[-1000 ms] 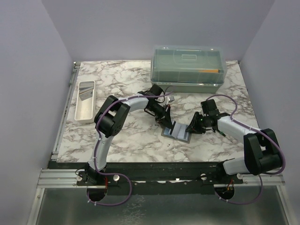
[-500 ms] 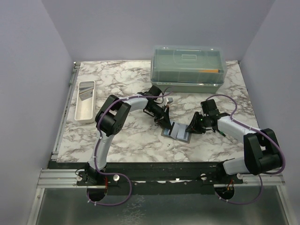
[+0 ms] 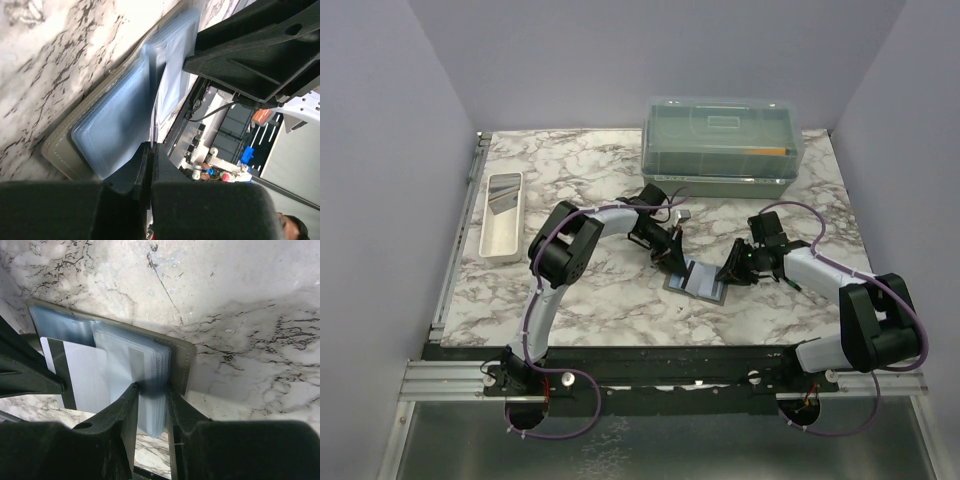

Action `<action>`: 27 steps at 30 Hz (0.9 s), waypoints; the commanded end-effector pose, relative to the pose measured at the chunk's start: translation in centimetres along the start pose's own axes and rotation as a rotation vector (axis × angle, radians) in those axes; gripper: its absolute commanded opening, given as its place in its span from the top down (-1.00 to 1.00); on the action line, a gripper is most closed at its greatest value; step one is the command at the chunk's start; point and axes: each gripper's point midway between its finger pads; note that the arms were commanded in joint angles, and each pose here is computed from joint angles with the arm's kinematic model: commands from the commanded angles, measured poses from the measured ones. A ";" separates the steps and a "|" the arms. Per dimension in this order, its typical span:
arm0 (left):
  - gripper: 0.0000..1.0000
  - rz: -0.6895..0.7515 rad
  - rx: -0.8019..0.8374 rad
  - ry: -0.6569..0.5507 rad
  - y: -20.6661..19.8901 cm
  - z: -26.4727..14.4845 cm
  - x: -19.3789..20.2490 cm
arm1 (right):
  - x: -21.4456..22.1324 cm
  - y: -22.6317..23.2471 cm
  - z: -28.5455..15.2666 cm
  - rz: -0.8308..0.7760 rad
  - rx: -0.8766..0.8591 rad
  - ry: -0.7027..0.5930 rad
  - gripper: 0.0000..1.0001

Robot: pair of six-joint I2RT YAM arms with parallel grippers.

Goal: Put the credit cards into the card holder
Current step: Insert the credit card into the card holder.

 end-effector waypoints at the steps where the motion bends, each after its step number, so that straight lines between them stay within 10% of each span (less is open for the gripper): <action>1: 1.00 0.033 -0.025 -0.024 0.4 0.5 -1.3 | 1.1 -1.4 0.6 -0.011 0.047 0.045 0.47; 27: 1.00 0.047 -0.081 -0.064 0.9 1.8 -1.8 | 1.2 -1.2 0.6 -0.014 0.037 0.052 0.47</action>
Point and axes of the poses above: each gripper's point midway between its finger pads, its own z axis out along the fingers, its own y axis along the line the jaws close on, x = y × z, and after that the axes turned 1 degree about -z, right-handed
